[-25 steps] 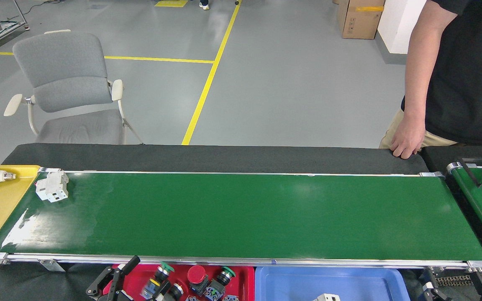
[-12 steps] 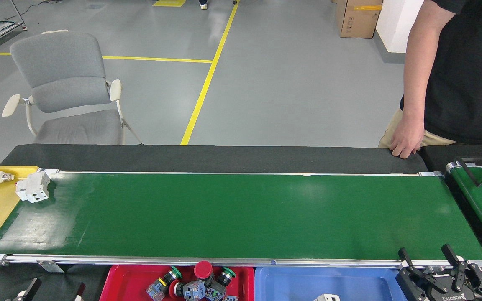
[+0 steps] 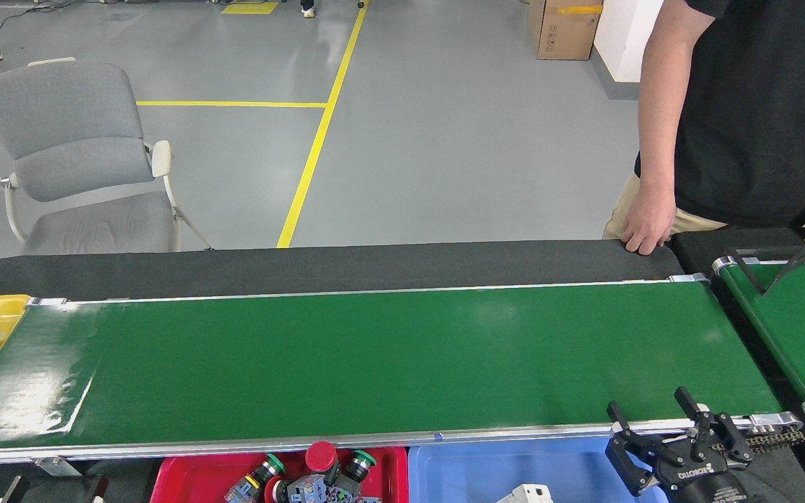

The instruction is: Pick switch part from conveyor to tray

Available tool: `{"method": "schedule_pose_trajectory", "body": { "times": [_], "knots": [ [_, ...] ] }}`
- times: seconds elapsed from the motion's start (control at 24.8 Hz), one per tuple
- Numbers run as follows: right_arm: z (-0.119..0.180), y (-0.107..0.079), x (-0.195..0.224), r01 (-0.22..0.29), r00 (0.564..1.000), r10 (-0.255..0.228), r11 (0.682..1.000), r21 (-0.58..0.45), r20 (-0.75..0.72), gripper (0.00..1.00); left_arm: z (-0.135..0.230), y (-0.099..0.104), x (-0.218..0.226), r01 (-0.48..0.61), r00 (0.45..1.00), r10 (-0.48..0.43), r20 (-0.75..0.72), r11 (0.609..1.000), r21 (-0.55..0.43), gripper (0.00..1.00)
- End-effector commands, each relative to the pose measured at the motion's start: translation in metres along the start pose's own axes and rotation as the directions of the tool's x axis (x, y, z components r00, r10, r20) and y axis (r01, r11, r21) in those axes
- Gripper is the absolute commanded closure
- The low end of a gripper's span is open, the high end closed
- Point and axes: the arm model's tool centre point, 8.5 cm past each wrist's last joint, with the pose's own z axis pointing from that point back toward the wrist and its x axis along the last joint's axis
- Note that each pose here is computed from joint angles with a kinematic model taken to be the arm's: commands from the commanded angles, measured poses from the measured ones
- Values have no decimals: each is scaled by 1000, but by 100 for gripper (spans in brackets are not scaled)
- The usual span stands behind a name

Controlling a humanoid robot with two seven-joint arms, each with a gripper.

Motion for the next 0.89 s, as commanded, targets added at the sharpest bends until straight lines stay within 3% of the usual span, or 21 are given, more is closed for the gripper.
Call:
{"method": "schedule_pose_trajectory", "body": {
  "times": [0.0,0.28,0.85],
  "knots": [
    [2,-6,-1,-2,1000,1,1000,-29,-15,1,-1,5,-3,4,1000,-4,-10,1000,16,0],
    [16,11,5,22,1000,-22,1000,13,-21,1,-1,5,-10,10,996,-8,-88,1000,17,0],
    [19,6,-3,37,997,-39,998,-43,-67,1,-4,21,-20,-25,999,27,-37,997,76,0]
  ]
}}
